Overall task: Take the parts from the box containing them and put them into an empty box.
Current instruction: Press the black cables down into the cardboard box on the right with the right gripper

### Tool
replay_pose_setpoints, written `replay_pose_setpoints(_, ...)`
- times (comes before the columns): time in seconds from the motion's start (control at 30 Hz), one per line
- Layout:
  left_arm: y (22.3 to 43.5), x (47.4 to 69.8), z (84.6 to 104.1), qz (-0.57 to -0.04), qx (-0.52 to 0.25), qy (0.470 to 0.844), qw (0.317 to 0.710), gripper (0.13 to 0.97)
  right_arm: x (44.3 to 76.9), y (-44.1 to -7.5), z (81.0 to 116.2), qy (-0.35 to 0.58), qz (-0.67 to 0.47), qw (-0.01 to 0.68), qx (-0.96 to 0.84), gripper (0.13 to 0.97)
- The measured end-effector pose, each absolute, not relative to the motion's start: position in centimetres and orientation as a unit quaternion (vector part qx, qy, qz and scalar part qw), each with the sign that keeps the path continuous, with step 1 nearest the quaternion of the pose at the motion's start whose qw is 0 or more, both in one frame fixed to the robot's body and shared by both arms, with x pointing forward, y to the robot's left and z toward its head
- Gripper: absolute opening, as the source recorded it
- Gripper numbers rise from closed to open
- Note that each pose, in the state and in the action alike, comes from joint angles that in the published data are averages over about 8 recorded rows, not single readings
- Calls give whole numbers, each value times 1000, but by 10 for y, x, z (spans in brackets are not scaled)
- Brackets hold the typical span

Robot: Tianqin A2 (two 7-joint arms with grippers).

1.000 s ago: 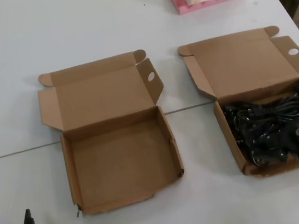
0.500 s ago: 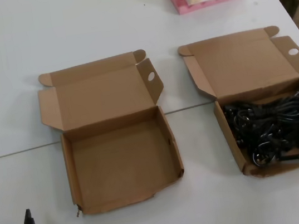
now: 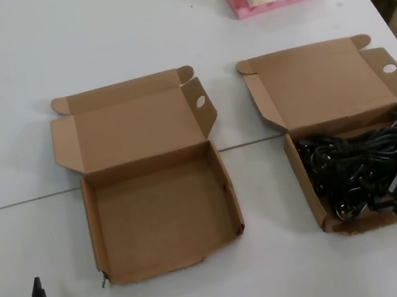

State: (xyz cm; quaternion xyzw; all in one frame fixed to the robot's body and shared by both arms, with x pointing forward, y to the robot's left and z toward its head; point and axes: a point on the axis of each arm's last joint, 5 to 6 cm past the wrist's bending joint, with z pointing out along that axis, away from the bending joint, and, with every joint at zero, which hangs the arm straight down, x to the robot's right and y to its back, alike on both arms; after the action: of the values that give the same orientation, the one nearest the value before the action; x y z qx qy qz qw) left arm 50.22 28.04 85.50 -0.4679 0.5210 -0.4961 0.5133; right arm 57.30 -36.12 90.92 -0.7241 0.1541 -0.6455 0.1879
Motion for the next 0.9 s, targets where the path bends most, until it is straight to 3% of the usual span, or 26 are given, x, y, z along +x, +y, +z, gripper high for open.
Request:
replay_pose_setpoints(0.53, 280, 502, 855, -496, -468, 521, 513, 966, 601, -363, 907, 135, -644, 172, -733, 950)
replay_pose_setpoints(0.9, 280, 502, 855, -496, -468, 521, 513, 966, 601, -369, 915, 144, -644, 168, -732, 835)
